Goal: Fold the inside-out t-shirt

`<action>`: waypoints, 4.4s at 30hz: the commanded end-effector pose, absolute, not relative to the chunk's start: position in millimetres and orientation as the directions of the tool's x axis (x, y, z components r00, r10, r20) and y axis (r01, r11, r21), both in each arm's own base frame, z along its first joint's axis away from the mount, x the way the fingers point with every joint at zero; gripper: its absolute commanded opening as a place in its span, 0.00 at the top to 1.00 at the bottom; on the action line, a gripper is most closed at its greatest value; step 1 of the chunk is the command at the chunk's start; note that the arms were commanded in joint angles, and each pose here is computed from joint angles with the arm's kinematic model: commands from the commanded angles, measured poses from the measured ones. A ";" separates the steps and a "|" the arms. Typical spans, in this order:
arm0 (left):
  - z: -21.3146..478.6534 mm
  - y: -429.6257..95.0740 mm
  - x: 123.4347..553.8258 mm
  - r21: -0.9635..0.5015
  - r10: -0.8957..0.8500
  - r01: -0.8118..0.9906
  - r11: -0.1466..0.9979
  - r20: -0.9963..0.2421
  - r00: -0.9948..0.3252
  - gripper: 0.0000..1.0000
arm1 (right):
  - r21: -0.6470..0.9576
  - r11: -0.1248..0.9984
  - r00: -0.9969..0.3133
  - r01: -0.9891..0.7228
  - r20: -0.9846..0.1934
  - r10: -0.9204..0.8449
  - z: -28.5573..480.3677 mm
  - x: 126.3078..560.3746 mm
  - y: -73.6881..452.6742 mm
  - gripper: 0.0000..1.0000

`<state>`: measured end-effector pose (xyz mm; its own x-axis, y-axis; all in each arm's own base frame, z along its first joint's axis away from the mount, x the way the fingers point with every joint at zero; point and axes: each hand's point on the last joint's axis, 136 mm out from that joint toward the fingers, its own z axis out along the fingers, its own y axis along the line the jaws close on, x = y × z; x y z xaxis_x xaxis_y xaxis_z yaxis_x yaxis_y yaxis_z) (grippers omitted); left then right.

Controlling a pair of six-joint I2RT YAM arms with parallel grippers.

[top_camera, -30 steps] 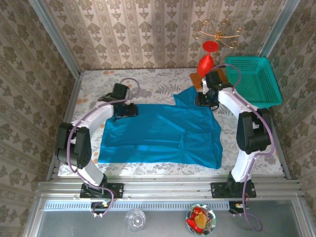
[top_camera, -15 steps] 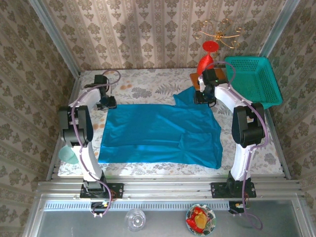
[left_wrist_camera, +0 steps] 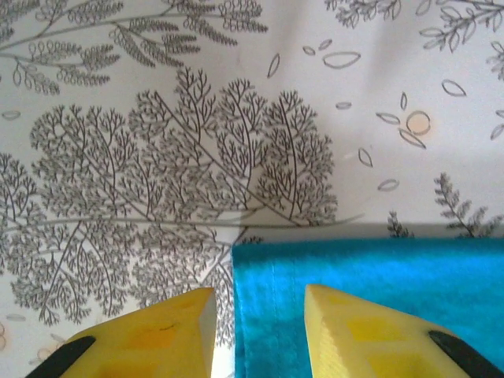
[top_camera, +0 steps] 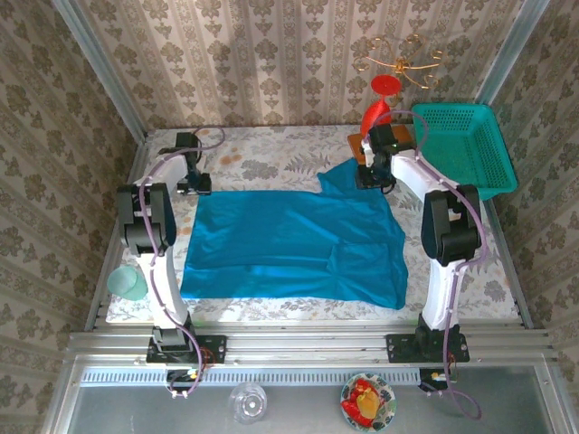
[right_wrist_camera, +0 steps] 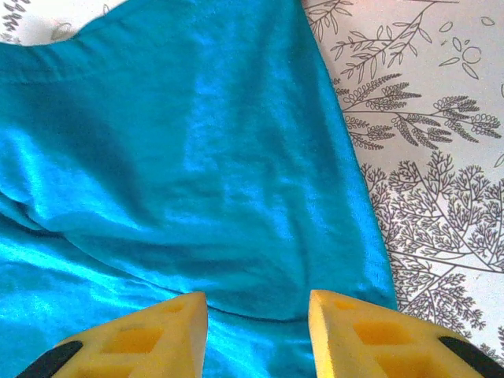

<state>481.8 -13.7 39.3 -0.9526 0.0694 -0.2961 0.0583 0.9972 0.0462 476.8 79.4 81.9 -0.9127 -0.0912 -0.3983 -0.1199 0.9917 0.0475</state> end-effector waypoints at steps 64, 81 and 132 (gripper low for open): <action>91.8 -7.2 446.2 -0.106 -0.044 -0.003 0.994 -0.382 -0.923 1.00 | -0.119 0.986 -0.868 -0.117 -0.470 -0.160 128.2 441.1 66.8 1.00; 105.3 12.5 395.4 -0.139 -0.174 -0.126 0.982 -0.421 -0.890 1.00 | -0.049 0.998 -0.905 0.027 -0.426 0.004 137.9 345.6 48.5 1.00; 35.5 -57.8 300.6 -0.269 -0.239 -0.182 0.946 -0.201 -0.950 0.75 | 0.180 0.983 -0.961 -0.043 -0.277 0.009 85.5 322.3 152.7 0.56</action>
<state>313.4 -56.1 43.9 -0.9364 -0.2415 -0.2546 -0.1714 0.9479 -0.2686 314.7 139.4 84.6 -0.9582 0.0508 -0.2815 0.0070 0.9880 0.1546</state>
